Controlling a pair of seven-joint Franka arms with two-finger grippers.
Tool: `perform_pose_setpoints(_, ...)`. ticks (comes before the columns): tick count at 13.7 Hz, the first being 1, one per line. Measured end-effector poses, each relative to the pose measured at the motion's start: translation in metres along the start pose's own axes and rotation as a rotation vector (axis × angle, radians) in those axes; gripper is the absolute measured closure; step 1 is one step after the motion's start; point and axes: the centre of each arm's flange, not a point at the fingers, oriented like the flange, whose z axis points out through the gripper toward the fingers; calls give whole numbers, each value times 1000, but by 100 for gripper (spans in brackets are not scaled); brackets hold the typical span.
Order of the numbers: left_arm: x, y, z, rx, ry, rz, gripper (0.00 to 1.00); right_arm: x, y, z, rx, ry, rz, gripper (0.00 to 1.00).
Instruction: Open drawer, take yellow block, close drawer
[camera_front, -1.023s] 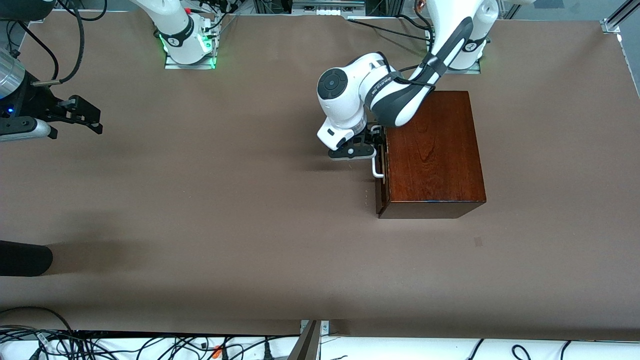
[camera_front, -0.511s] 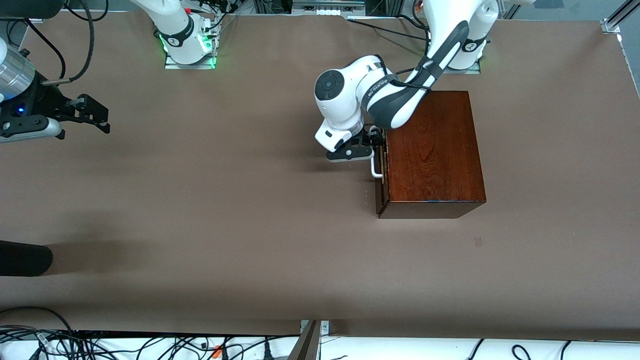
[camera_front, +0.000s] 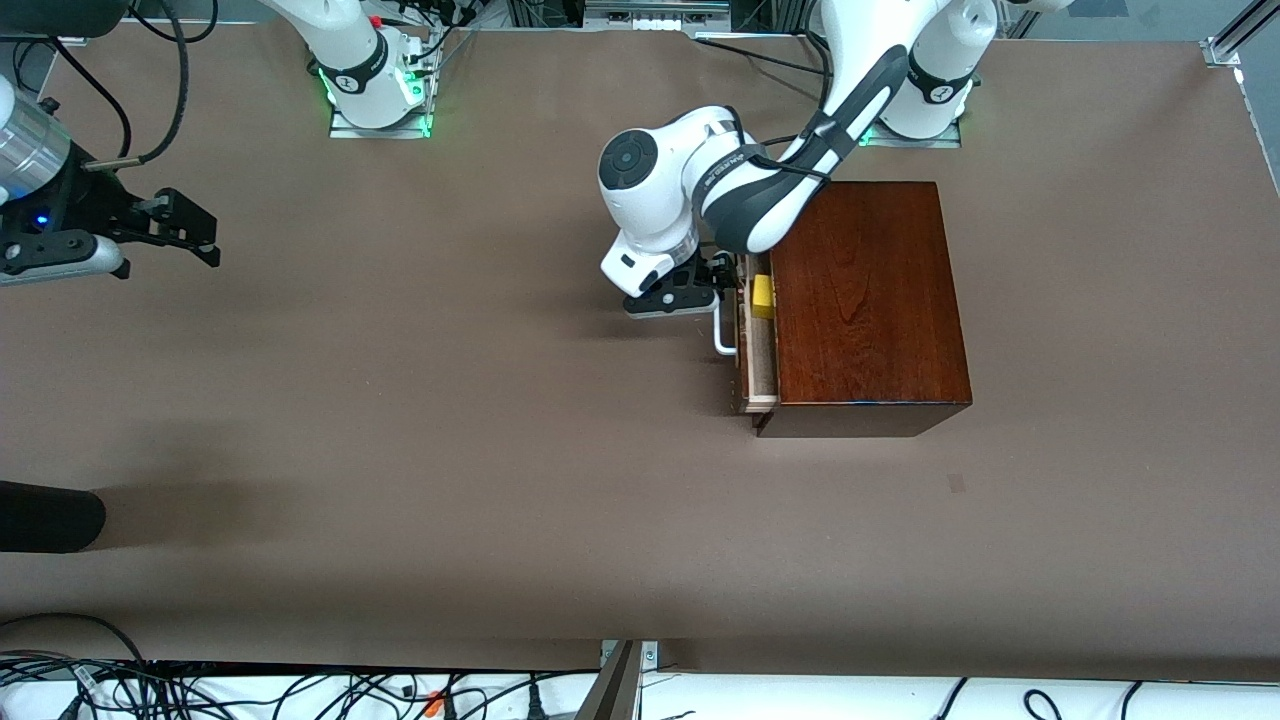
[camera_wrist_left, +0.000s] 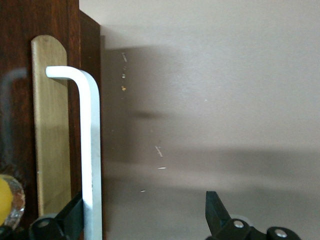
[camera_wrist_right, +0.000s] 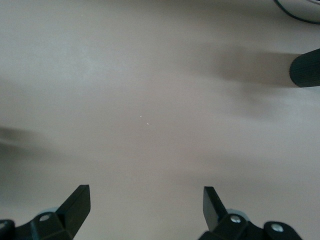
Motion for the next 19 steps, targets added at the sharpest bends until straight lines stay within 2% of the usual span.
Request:
perform_pose_setpoints(4,0,5,0,13,0,-5,0,2,7,3,-2,1,13,0)
perform_pose_setpoints(19,-15,62,-17,-56,35,-28,0,2,7,4,-2,1,13,0)
